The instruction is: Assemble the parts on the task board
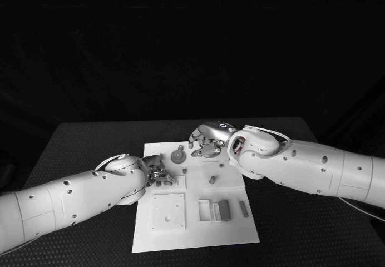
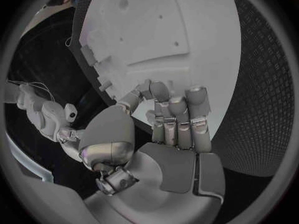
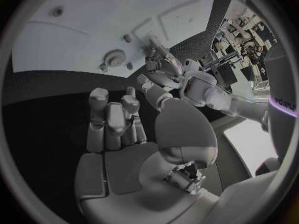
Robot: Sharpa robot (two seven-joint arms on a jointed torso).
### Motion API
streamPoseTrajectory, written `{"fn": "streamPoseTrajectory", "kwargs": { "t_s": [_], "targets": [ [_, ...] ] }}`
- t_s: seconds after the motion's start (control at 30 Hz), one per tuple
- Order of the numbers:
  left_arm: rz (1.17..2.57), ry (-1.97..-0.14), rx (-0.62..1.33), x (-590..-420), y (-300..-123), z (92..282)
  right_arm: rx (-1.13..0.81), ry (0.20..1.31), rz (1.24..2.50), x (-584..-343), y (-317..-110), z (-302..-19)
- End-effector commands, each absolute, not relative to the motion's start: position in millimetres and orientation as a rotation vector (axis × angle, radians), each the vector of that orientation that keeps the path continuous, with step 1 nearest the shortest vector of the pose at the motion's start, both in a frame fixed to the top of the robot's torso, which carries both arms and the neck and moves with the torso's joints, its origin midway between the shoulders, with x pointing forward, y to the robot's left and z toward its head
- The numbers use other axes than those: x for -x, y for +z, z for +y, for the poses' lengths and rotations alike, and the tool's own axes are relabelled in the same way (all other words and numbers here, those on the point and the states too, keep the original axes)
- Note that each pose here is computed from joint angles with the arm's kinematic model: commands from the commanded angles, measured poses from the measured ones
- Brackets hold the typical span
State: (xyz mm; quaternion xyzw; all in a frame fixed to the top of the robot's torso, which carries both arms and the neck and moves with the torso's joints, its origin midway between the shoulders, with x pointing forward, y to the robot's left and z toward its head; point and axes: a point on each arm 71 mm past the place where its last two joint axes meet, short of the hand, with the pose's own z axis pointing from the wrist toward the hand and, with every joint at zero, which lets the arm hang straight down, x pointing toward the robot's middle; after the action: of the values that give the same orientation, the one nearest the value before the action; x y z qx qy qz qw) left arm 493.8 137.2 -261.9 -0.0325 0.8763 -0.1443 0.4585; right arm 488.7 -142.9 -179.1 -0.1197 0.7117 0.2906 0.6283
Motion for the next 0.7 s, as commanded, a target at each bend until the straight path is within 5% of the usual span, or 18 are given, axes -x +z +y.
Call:
{"fn": "streamPoseTrajectory", "kwargs": {
  "t_s": [0.03, 0.7],
  "targets": [
    [2.162, -0.375, 0.084, -492.6, -262.0, 135.0, 0.283, 0.665, 1.637, -488.4, -179.5, -142.2],
    [2.148, -0.385, 0.099, -492.2, -262.0, 135.0, 0.283, 0.666, 1.640, -488.7, -179.8, -142.0]
  ]
}}
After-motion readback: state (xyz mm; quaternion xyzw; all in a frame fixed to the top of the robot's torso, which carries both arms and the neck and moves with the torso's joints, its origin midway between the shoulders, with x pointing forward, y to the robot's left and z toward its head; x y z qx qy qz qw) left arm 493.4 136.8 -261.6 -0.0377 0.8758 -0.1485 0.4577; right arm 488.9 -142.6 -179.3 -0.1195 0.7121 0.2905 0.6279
